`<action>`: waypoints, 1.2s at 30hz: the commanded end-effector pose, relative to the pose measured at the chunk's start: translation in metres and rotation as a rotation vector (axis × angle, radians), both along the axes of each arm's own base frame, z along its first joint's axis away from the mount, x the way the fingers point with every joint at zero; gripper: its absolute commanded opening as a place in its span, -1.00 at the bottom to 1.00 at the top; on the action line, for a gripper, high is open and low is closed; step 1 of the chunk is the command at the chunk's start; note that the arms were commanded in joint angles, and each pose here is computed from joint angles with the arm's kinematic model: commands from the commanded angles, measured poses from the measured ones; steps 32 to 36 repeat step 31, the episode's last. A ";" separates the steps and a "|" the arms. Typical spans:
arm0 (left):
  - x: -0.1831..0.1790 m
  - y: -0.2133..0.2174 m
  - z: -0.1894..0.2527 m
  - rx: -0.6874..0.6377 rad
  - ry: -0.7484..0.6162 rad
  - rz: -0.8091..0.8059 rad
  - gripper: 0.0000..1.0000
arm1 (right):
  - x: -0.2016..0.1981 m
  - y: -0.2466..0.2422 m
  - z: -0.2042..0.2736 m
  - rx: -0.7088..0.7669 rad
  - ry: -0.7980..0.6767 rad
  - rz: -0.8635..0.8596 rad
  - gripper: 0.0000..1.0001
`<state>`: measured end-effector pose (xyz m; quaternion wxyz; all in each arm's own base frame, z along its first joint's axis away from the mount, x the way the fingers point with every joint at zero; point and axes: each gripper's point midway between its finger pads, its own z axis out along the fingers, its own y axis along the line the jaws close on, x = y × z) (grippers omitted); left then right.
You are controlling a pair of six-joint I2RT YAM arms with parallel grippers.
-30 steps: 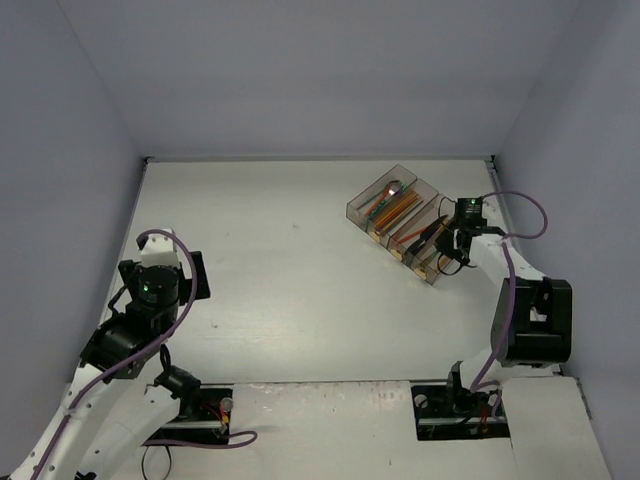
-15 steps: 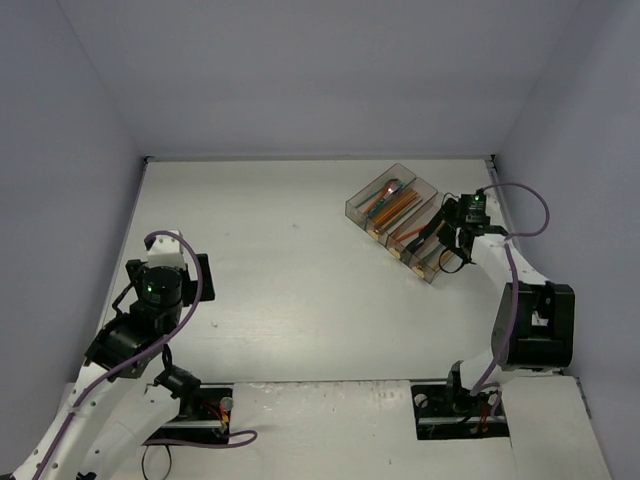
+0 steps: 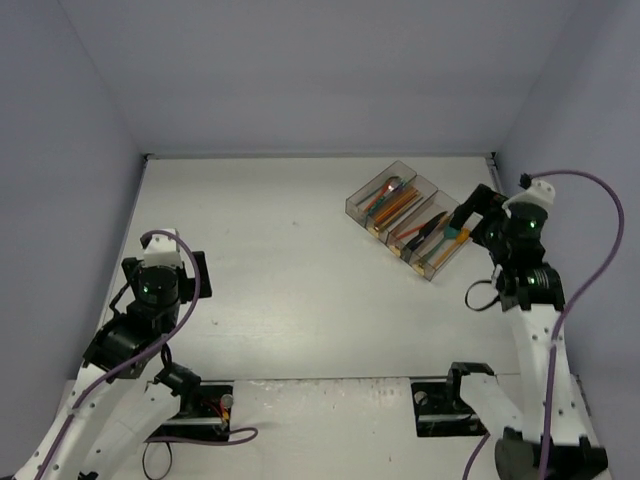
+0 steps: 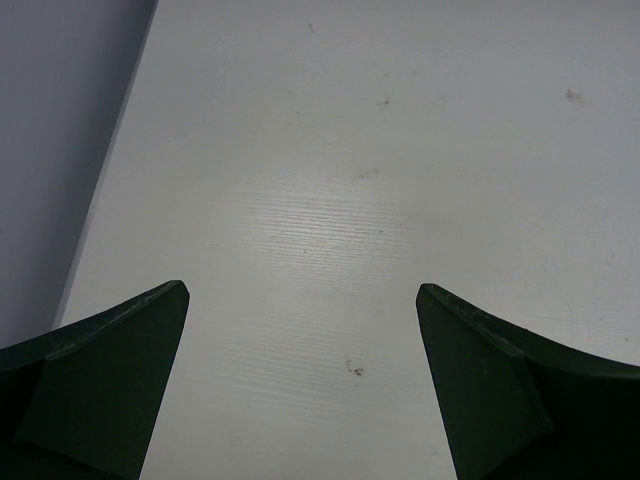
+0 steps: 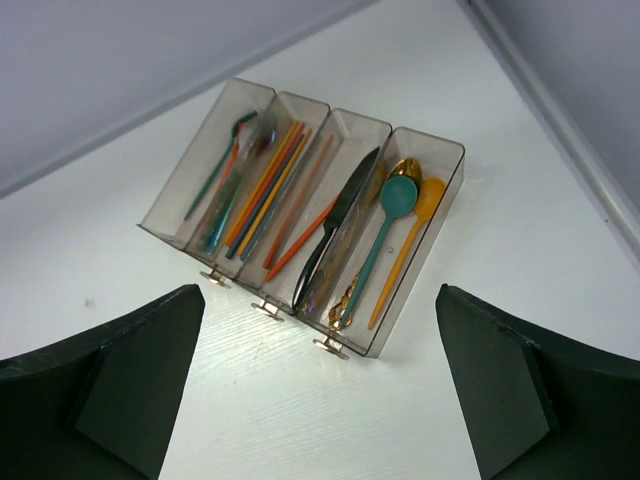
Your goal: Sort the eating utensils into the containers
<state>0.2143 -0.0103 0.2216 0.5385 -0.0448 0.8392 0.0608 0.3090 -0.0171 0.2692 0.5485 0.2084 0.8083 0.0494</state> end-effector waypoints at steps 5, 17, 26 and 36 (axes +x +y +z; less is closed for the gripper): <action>0.007 0.010 0.022 0.022 -0.093 0.045 0.95 | -0.070 -0.001 0.030 -0.057 -0.126 0.001 1.00; 0.011 0.007 0.018 0.026 -0.085 0.035 0.95 | -0.130 -0.002 0.064 -0.069 -0.339 -0.023 1.00; 0.015 0.001 0.012 0.027 -0.059 0.013 0.95 | -0.141 -0.002 0.072 -0.070 -0.384 -0.025 1.00; 0.014 0.002 0.013 0.027 -0.062 0.017 0.95 | -0.144 -0.001 0.076 -0.075 -0.393 -0.017 1.00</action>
